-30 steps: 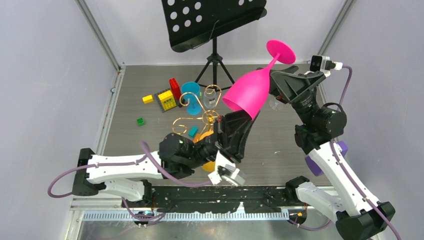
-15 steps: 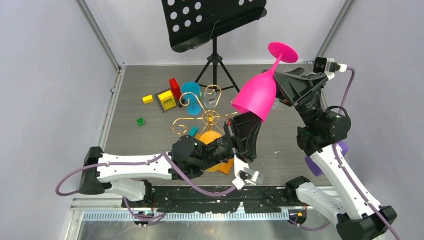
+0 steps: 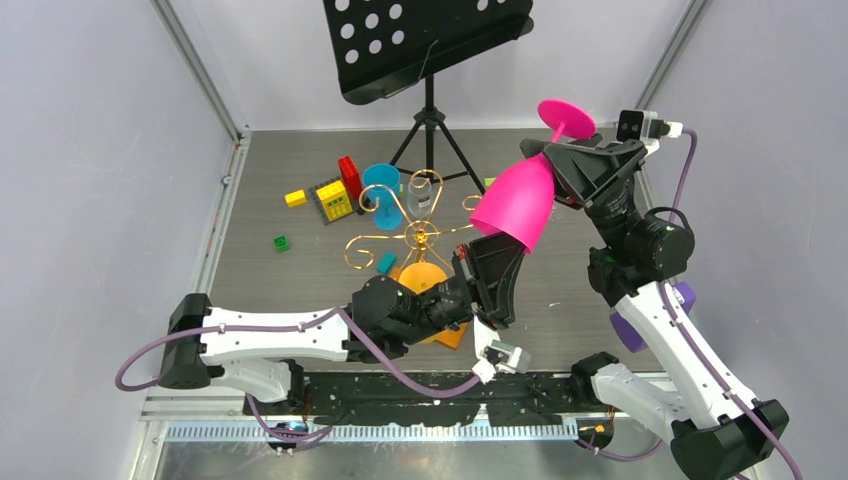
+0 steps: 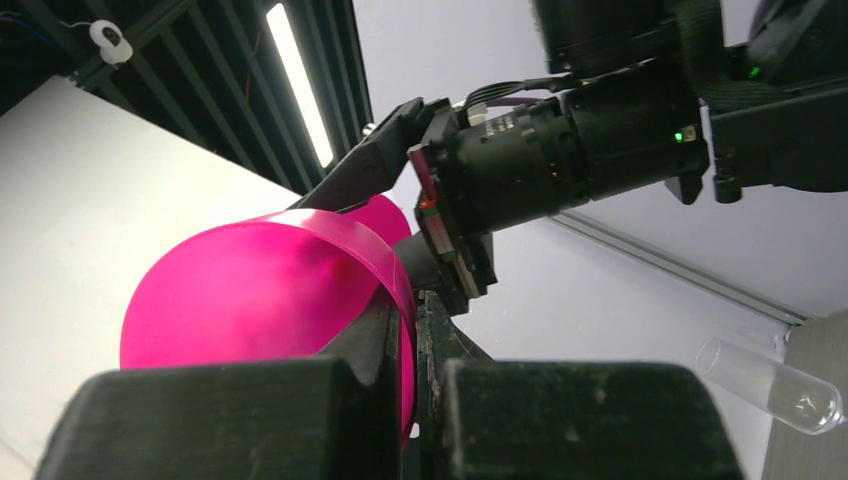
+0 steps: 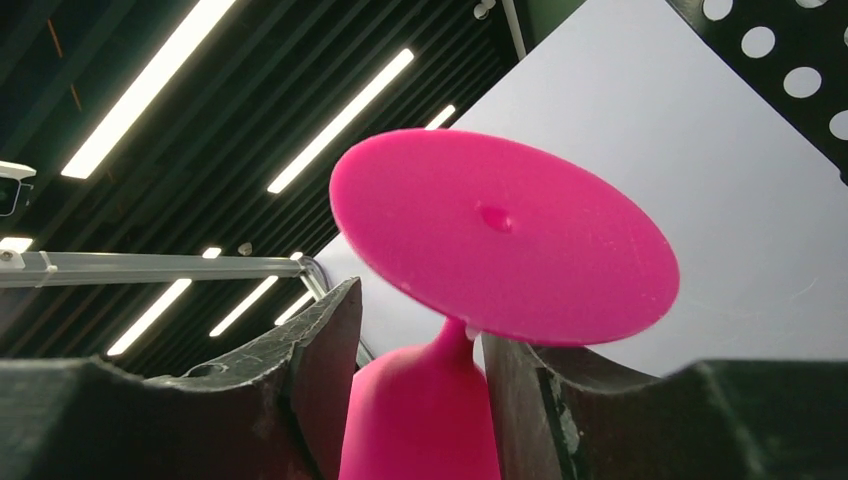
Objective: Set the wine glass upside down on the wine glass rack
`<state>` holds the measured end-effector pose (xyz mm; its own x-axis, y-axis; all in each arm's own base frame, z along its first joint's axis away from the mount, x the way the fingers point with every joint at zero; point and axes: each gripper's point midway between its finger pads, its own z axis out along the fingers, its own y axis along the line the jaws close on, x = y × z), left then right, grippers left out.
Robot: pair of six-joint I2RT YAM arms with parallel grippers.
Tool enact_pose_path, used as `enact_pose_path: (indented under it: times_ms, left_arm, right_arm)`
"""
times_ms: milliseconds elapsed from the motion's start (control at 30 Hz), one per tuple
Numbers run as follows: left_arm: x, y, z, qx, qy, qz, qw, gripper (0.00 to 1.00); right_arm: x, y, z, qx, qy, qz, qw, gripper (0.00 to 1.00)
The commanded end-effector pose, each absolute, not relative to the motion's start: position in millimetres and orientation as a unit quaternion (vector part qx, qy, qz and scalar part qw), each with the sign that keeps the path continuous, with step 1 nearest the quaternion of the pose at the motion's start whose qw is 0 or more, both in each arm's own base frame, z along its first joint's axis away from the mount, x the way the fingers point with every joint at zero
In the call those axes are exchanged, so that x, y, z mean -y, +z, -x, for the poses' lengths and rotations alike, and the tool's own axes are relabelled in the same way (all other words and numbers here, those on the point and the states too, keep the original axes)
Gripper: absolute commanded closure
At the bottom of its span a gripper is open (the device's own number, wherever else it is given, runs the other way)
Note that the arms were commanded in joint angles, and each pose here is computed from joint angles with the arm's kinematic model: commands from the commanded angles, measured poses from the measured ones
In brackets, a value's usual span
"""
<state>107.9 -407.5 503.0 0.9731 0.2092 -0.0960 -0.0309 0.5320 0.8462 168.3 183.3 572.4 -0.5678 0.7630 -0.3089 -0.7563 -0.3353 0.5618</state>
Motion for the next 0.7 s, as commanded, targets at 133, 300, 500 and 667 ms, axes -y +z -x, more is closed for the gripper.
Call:
enact_pose_path:
  times_ms: [133,300,500,667]
  left_arm:
    - [390,523,-107,-0.101,0.066,-0.435,0.893,1.00]
    - [389,533,-119,-0.120,0.108,-0.421,0.893,1.00]
    - [390,533,-126,-0.127,0.115,-0.413,0.894,1.00]
    - [388,532,-127,-0.134,0.113,-0.405,0.897,0.80]
  right_arm:
    - [-178,583,-149,-0.307,0.829,0.024,0.467,0.68]
    - [-179,582,-150,-0.310,0.827,0.025,0.469,0.59]
    - [-180,581,-152,-0.315,0.823,0.025,0.472,0.84]
    - [-178,582,-151,-0.310,0.816,0.027,0.488,0.95]
